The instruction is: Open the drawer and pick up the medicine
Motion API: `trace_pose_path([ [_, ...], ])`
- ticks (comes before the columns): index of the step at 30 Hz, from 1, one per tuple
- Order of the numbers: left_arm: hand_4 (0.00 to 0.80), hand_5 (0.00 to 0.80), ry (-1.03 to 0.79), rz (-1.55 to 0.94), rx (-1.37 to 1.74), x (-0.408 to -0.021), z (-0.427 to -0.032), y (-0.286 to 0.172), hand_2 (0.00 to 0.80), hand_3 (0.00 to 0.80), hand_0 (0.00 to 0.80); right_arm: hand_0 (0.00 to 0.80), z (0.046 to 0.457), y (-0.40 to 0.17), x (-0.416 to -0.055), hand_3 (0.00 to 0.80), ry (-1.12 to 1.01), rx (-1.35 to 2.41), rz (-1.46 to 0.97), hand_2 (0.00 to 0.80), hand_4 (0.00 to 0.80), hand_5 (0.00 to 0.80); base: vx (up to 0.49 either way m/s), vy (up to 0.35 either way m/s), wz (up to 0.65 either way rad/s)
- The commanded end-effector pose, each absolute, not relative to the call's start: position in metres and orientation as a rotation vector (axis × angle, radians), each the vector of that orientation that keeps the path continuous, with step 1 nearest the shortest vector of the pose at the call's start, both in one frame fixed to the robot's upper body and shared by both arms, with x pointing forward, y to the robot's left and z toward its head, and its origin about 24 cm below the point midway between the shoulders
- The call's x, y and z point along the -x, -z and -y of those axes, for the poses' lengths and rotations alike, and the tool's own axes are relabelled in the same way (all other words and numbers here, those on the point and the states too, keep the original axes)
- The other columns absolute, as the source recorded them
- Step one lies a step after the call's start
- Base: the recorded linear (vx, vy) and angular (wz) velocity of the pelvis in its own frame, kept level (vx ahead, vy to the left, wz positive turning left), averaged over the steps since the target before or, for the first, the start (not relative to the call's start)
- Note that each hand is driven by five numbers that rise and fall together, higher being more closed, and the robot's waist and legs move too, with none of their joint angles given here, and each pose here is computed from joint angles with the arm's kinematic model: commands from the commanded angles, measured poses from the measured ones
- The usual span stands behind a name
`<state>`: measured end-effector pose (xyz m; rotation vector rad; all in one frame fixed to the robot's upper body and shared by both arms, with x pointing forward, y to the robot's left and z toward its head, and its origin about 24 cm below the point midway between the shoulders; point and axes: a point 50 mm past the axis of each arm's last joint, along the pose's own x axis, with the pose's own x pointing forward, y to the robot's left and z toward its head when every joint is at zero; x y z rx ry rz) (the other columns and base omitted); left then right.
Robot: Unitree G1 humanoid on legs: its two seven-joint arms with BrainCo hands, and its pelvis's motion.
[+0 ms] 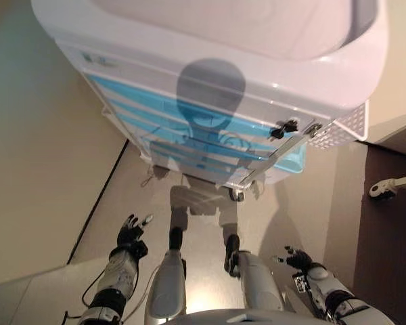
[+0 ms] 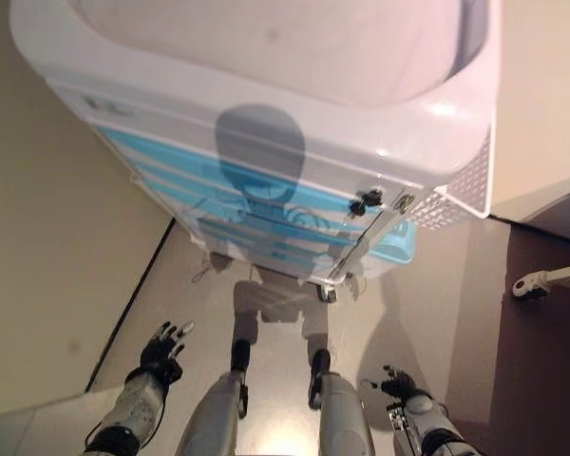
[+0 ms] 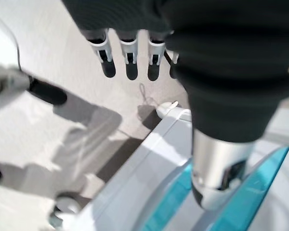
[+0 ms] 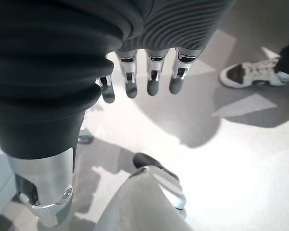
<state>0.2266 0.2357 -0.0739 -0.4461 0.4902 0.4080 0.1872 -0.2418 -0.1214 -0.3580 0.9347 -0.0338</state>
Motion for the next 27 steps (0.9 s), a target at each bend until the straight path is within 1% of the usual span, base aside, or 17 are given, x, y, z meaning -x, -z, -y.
trace_pose_path([
  [1, 0.000, 0.000, -0.421, -0.318, 0.635, -0.247, -0.234, 0.050, 0.000, 0.000, 0.000, 0.000, 0.248, 0.121, -0.182, 0.000, 0.056, 0.362, -0.926, 0.000, 0.000, 0.000, -0.033, 0.006, 0.05],
  [5, 0.000, 0.000, -0.363, -0.232, 0.808, -0.270, -0.217, 0.032, 0.000, 0.000, 0.000, 0.000, 0.253, 0.116, -0.189, 0.000, 0.068, 0.378, -0.908, 0.000, 0.000, 0.000, -0.055, 0.007, 0.02],
  [13, 0.000, 0.000, -0.273, -0.117, 1.010, -0.318, -0.192, -0.011, 0.000, 0.000, 0.000, 0.000, 0.253, 0.108, -0.203, 0.000, 0.056, 0.404, -0.866, 0.000, 0.000, 0.000, 0.014, 0.019, -0.02],
  [14, 0.000, 0.000, -0.274, -0.118, 1.011, -0.318, -0.192, -0.010, 0.000, 0.000, 0.000, 0.000, 0.253, 0.108, -0.203, 0.000, 0.055, 0.405, -0.868, 0.000, 0.000, 0.000, 0.000, 0.045, -0.07],
  [19, 0.000, 0.000, -0.206, -0.057, 1.045, -0.337, -0.186, -0.035, 0.000, 0.000, 0.000, 0.000, 0.251, 0.105, -0.207, 0.000, 0.040, 0.408, -0.848, 0.000, 0.000, 0.000, 0.030, 0.054, -0.19],
  [21, 0.000, 0.000, -0.133, -0.023, 1.040, -0.346, -0.177, -0.052, 0.000, 0.000, 0.000, 0.000, 0.253, 0.106, -0.205, 0.000, 0.028, 0.419, -0.859, 0.000, 0.000, 0.000, 0.017, 0.059, -0.19],
  [22, 0.000, 0.000, -0.133, -0.023, 1.040, -0.346, -0.177, -0.052, 0.000, 0.000, 0.000, 0.000, 0.253, 0.106, -0.205, 0.000, 0.028, 0.419, -0.859, 0.000, 0.000, 0.000, 0.016, 0.053, -0.12],
  [27, 0.000, 0.000, 0.016, 0.056, 0.991, -0.356, -0.162, -0.083, 0.000, 0.000, 0.000, 0.000, 0.255, 0.109, -0.200, 0.000, 0.002, 0.433, -0.884, 0.000, 0.000, 0.000, 0.022, 0.035, -0.13],
])
